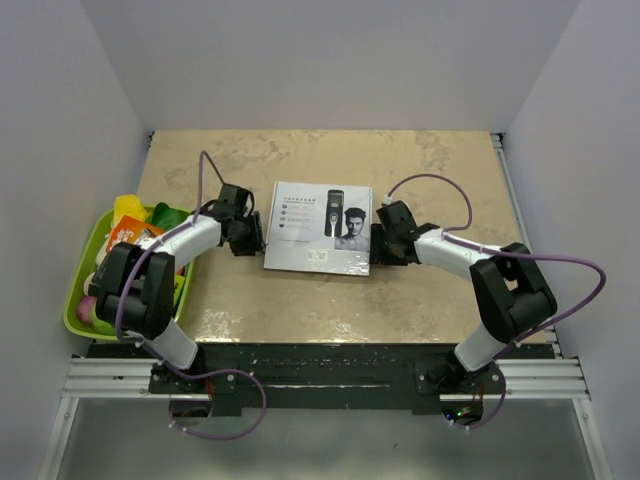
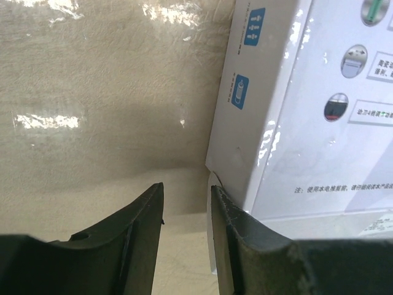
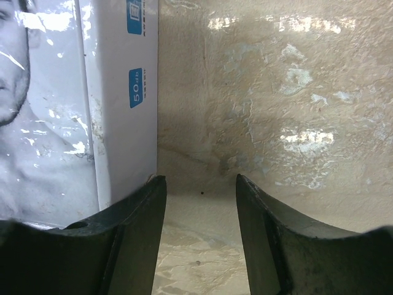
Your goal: Sort the hair-cutting tools
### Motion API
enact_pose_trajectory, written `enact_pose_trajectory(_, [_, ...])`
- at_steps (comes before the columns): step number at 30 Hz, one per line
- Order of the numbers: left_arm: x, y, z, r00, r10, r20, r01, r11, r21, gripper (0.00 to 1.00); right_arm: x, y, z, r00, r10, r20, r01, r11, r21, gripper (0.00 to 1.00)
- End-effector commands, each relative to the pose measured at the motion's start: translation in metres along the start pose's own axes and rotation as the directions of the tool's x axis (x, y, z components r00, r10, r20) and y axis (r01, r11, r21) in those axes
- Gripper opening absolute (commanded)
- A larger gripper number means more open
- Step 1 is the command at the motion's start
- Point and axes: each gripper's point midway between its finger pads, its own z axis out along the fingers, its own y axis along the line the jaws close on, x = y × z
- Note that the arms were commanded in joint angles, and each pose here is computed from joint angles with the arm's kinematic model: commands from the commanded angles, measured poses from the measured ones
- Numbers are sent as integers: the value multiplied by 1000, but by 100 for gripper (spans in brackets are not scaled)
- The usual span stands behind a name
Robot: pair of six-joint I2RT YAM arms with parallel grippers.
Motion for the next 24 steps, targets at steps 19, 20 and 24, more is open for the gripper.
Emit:
enact_pose_trajectory(19, [22,-40,-11,999,28,-45,-19,982,189,42,9,48,-25,998,-42,-41,31,967,-251,53])
enact_pose_trajectory(20, [22,-40,-11,999,28,-45,-19,982,189,42,9,50,-27,998,-43,-43,31,964,-264,53])
enact_pose_trajectory(24, [22,-40,-11,999,30,-43,-21,982,190,42,9,54,-33,998,-44,-44,29,957,-288,53])
